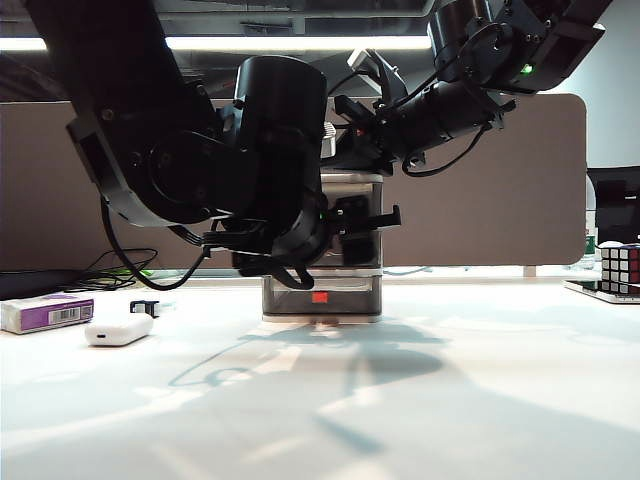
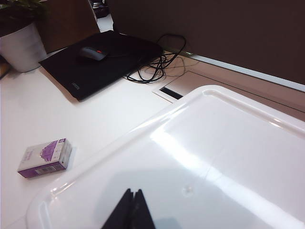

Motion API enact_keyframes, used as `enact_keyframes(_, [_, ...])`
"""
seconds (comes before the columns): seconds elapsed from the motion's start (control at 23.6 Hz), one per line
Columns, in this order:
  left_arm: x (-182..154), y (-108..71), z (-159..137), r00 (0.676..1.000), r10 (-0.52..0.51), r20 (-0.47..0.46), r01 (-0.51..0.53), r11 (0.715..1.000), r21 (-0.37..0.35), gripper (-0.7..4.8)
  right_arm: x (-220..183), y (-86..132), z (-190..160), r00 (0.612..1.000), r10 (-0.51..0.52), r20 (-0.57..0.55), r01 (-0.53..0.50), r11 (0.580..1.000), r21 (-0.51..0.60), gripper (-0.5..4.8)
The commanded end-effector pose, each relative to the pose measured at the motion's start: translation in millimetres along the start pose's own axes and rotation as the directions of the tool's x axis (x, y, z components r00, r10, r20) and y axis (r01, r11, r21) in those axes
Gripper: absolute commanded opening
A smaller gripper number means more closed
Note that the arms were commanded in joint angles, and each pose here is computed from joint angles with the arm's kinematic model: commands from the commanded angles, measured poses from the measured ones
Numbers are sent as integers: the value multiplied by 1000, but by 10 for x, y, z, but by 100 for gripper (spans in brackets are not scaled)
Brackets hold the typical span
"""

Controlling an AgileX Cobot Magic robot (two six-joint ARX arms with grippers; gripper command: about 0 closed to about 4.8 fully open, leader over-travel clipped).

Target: Open the second layer of the drawer on the table, pick up the earphone case on the table and put it in, and finally close the drawer.

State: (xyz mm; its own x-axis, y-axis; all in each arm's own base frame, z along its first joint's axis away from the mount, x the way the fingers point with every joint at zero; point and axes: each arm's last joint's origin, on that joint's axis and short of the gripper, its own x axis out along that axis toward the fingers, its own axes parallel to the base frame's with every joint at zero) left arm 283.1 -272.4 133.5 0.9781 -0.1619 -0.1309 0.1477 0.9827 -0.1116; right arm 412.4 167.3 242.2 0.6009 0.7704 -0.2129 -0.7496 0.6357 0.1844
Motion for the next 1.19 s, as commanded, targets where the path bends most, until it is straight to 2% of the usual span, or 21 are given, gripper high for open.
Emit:
enact_keyframes(0.04, [7,-6,26,1000,-1,10,1,1000,-6,209,7,1,-34,1000,-2,-29,2,1000,18,-5])
enact_keyframes(0.42, [11,-1,27,1000,0,10,0,1000,-7,199,7,1,-41,999,-3,-35,3,1000,21,-5])
enact_keyframes(0.55, [14,-4,10,1000,-12,5,12,1000,-4,120,7,1,-41,999,-3,-35,4,1000,21,-5])
enact_keyframes(0.76, [15,-5,3,1000,-18,2,18,1000,-3,91,7,0,-40,999,-6,-35,7,1000,21,-5])
enact_keyframes(0.89, [15,-16,1,998,-56,-6,56,998,-3,7,7,0,-40,999,-6,-35,7,1000,21,-5])
enact_keyframes(0.93, [15,-16,1,998,-56,-7,56,998,-3,-7,7,0,-40,999,-6,-35,7,1000,21,-5])
enact_keyframes(1.19, [15,-16,1,998,-55,-7,55,998,-3,-6,7,0,-41,999,-6,-36,7,1000,22,-5])
